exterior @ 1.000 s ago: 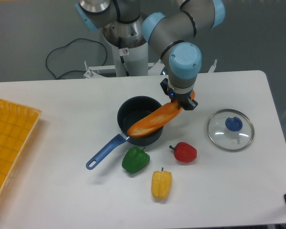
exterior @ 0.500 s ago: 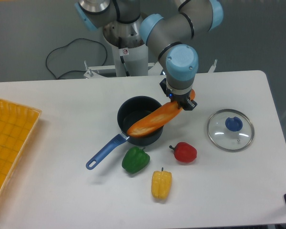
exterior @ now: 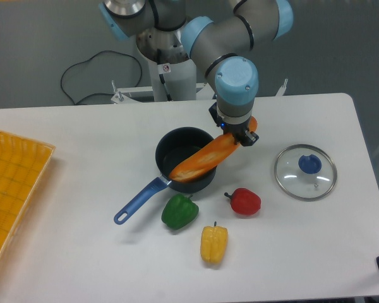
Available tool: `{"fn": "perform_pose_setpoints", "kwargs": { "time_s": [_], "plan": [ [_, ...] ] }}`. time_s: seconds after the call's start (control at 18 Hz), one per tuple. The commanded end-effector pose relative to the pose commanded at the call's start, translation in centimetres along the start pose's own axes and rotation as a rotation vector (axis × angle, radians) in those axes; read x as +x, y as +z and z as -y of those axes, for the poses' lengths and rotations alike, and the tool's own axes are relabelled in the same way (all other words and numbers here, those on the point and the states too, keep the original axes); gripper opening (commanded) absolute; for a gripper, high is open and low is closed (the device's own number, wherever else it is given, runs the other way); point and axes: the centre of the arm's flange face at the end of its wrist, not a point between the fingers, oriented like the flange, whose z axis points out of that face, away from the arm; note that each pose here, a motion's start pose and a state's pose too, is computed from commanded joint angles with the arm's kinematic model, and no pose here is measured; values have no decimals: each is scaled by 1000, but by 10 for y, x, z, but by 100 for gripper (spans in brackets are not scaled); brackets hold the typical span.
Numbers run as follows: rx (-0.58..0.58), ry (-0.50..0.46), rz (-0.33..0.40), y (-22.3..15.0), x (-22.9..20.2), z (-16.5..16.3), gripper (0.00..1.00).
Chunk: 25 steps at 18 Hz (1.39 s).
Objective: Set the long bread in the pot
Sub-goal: 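Lower the bread loaf end into the saucepan opening, then lower the bread further into the pot and open the gripper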
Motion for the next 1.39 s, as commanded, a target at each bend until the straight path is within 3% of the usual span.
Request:
{"fn": "perform_pose_setpoints", "kwargs": {
  "time_s": [0.94,1.39],
  "plan": [
    [5,25,17,-10,19,8,53],
    [8,33,16,-10,20,9,81]
  ]
}}
